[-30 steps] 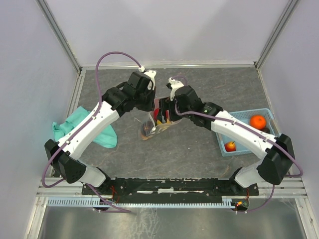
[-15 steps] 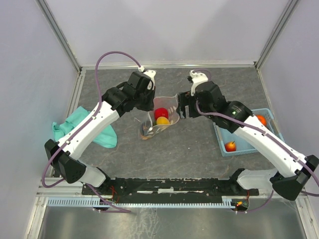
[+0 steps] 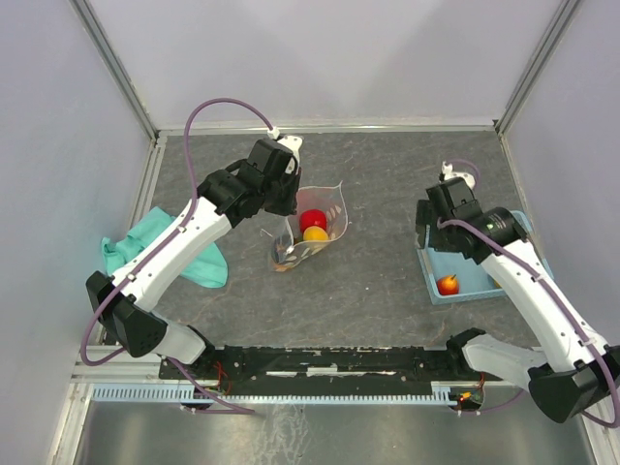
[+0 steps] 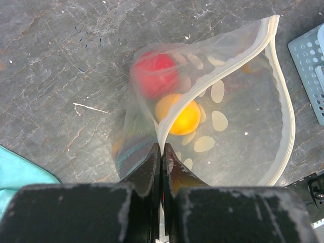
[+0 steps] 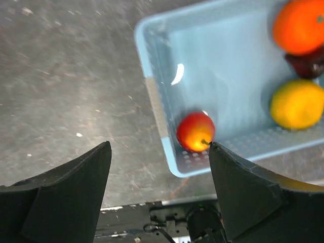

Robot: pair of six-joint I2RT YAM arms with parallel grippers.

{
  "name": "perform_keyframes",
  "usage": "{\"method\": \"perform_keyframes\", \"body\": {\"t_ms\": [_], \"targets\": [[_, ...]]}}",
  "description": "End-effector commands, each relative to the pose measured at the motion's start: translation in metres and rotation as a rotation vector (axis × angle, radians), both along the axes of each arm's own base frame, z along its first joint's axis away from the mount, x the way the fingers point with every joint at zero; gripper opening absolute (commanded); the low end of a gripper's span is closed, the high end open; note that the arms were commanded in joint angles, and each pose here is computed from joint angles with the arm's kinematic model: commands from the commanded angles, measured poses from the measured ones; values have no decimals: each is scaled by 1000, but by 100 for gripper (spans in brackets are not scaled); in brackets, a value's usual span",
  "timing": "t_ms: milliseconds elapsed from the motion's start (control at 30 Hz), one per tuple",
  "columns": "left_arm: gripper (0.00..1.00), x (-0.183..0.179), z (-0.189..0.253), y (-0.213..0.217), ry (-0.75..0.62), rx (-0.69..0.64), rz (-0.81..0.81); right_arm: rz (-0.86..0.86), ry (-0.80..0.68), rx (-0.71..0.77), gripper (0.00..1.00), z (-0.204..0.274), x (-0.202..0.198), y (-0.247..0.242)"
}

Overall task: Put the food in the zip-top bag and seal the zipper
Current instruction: Pick up the fake fruit from the bin.

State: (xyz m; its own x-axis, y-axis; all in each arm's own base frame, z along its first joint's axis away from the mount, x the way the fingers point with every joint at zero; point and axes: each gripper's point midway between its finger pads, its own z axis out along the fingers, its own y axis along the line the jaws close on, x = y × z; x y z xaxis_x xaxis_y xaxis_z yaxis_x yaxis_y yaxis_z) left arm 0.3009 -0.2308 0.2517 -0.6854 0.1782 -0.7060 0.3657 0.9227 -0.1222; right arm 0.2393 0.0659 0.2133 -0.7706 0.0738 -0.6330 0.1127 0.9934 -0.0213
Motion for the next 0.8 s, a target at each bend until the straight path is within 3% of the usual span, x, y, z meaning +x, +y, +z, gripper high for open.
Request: {"method": "perform_keyframes", "body": {"t_ms": [0,767], "targets": [[3,3,23,2,-85,-12,-24,-131,84,-30,85,-25,-27,-30],[3,0,13,1,-60,-5,-29,-313,295,103,69,-130,-35,-63]]}}
